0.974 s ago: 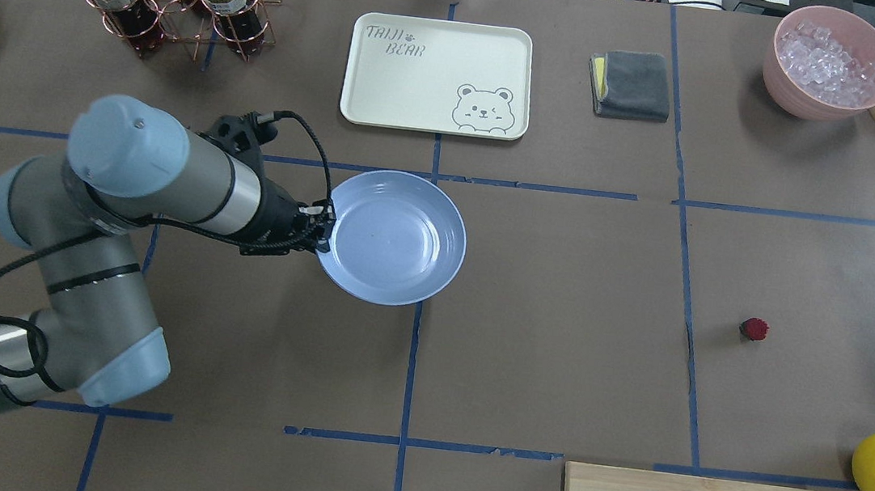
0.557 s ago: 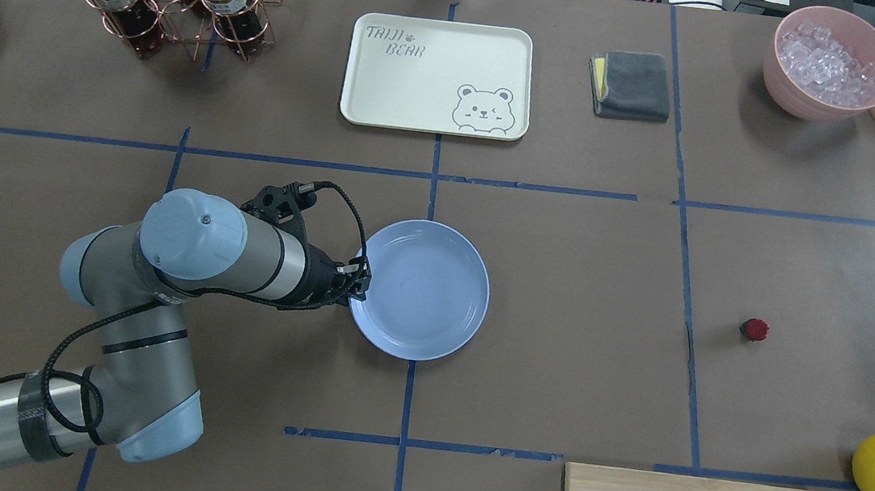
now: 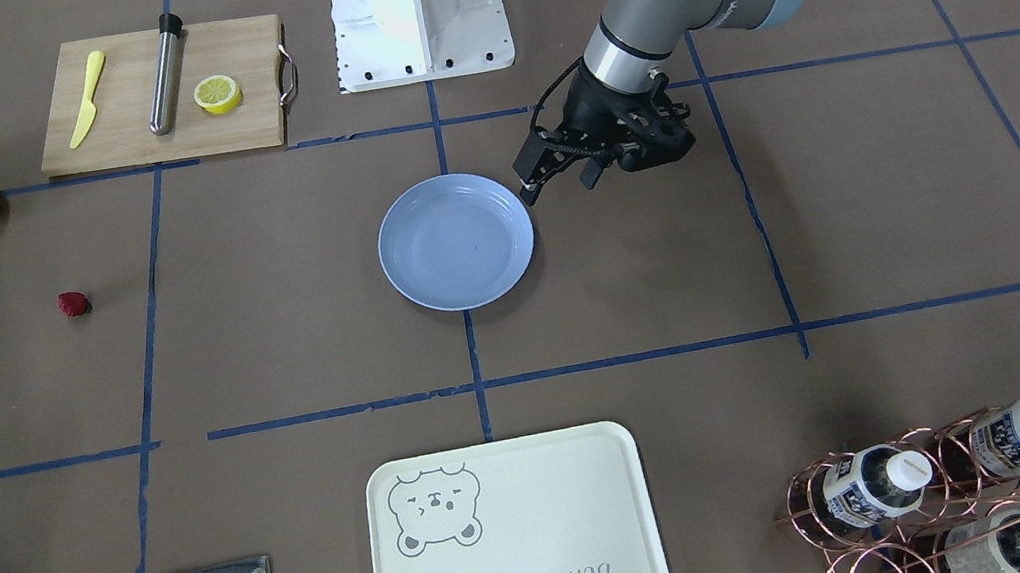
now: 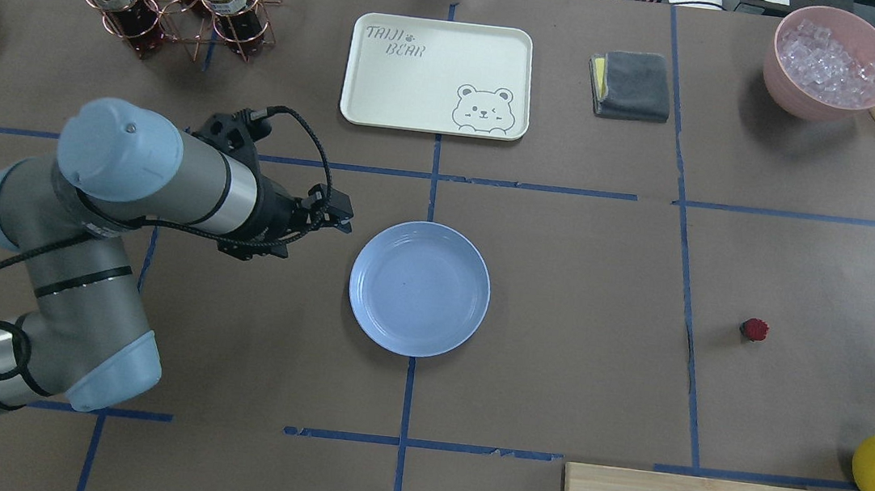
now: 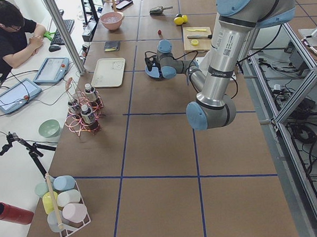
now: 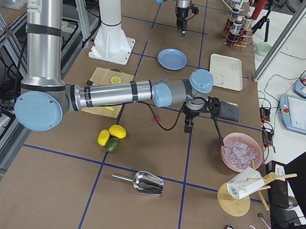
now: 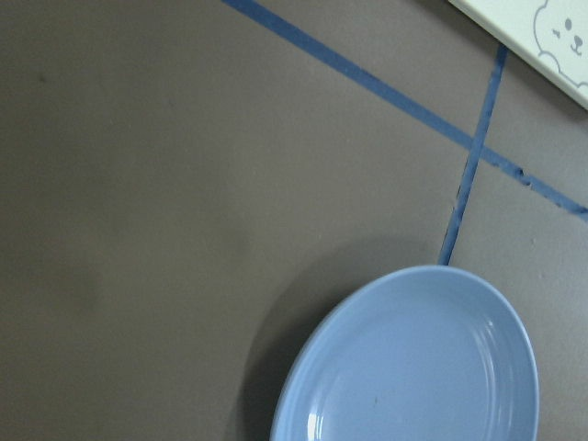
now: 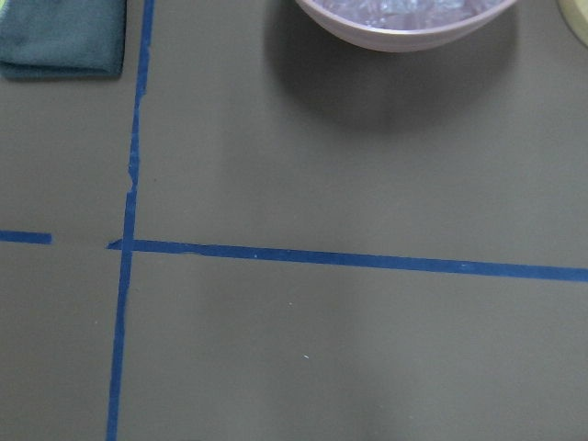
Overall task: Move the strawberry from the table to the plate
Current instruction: 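Release the plate and lift the left gripper while the right gripper reaches out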
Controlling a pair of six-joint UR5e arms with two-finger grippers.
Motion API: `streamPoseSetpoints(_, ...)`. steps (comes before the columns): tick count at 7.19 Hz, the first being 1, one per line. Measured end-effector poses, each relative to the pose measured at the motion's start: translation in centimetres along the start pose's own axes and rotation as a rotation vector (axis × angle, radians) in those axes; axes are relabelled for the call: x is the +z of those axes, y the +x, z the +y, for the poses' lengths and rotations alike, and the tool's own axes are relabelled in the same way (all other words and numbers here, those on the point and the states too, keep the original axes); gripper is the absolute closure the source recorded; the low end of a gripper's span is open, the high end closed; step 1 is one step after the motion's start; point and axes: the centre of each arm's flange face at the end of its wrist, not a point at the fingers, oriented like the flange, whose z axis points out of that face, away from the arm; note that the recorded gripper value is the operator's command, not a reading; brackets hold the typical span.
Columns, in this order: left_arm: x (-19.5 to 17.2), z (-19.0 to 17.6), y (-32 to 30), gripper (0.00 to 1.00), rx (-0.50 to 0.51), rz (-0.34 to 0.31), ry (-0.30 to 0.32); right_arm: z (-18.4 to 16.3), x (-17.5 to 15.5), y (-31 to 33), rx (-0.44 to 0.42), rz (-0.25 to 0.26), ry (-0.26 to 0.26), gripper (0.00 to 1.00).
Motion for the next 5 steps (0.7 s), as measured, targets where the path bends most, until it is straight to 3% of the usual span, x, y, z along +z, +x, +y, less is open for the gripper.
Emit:
streamPoseSetpoints(2, -5.0, -4.1, -0.3, 0.00, 0.084, -0.089, 0.067, 3.0, 6.3, -6.5, 0.024, -0.004, 0.056, 0.00)
streamPoseSetpoints(5, -11.0, -10.8, -2.4, 0.00, 0.182, -0.163, 0.154, 8.3, 11.7, -8.3, 0.019, -0.003, 0.036, 0.00)
